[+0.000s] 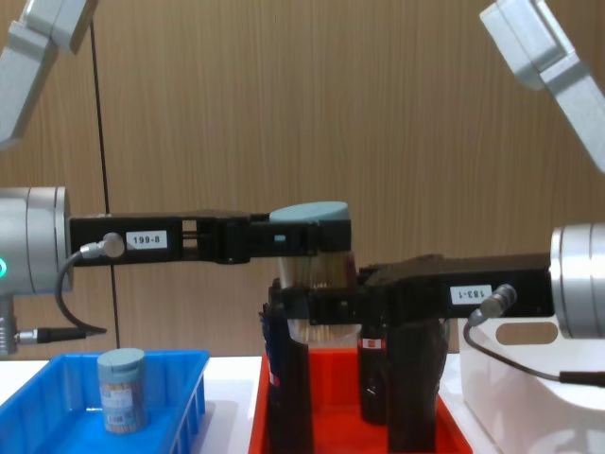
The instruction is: Pick the cotton swabs from the blue box and place them into the white box.
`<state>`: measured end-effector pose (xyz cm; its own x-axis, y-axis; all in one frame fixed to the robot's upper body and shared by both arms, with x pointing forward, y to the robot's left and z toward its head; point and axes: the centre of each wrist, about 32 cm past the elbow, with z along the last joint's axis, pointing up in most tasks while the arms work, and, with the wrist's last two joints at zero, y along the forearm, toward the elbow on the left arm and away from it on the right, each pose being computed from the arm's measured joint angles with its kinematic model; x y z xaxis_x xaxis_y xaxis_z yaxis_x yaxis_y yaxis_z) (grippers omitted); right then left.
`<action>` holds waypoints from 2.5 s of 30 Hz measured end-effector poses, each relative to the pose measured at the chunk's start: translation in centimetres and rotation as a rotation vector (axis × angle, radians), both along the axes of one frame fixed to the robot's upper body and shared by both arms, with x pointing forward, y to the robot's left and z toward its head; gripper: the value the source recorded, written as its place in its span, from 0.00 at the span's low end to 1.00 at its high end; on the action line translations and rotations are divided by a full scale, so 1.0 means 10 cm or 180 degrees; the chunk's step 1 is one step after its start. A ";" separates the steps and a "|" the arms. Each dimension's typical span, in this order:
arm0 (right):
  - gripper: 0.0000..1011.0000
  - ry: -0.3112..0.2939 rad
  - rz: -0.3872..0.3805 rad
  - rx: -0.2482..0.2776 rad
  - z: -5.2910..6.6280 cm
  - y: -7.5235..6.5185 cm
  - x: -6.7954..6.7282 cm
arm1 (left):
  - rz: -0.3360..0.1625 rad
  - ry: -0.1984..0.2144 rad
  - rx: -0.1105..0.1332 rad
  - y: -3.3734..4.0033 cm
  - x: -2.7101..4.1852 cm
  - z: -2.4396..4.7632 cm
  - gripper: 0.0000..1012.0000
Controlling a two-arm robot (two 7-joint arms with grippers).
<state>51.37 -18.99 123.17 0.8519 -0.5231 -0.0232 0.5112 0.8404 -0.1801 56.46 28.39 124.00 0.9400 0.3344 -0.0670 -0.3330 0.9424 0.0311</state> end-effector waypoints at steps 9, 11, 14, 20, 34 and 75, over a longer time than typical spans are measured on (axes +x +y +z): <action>0.64 -0.0017 -0.0024 0.0028 0.00 -0.03 -0.02 | 0.0000 0.0000 0.0001 0.000 0.000 0.000 0.99; 0.64 -0.0019 -0.0041 0.0033 0.01 -0.05 -0.03 | 0.0000 0.0000 0.0001 0.000 0.000 0.000 0.99; 0.64 -0.0026 -0.0072 0.0033 0.00 -0.07 -0.03 | 0.0000 0.0000 0.0001 0.000 0.000 0.000 0.99; 0.64 -0.0046 -0.0197 0.0039 -0.01 -0.16 -0.04 | -0.0001 0.0000 0.0001 0.000 0.000 0.000 0.99; 0.64 -0.0113 -0.0714 0.0042 -0.03 -0.53 0.01 | 0.0000 0.0001 0.0001 0.000 0.000 0.000 0.99; 0.64 0.0039 -0.1927 -0.0463 -0.33 -1.28 0.39 | -0.0001 0.0001 0.0000 0.000 0.000 0.000 0.99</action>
<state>55.23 -31.78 119.84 0.4032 -0.9119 0.0768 0.8865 0.3684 -0.2799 56.46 28.39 124.00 0.9401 0.3343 -0.0671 -0.3329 0.9425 0.0313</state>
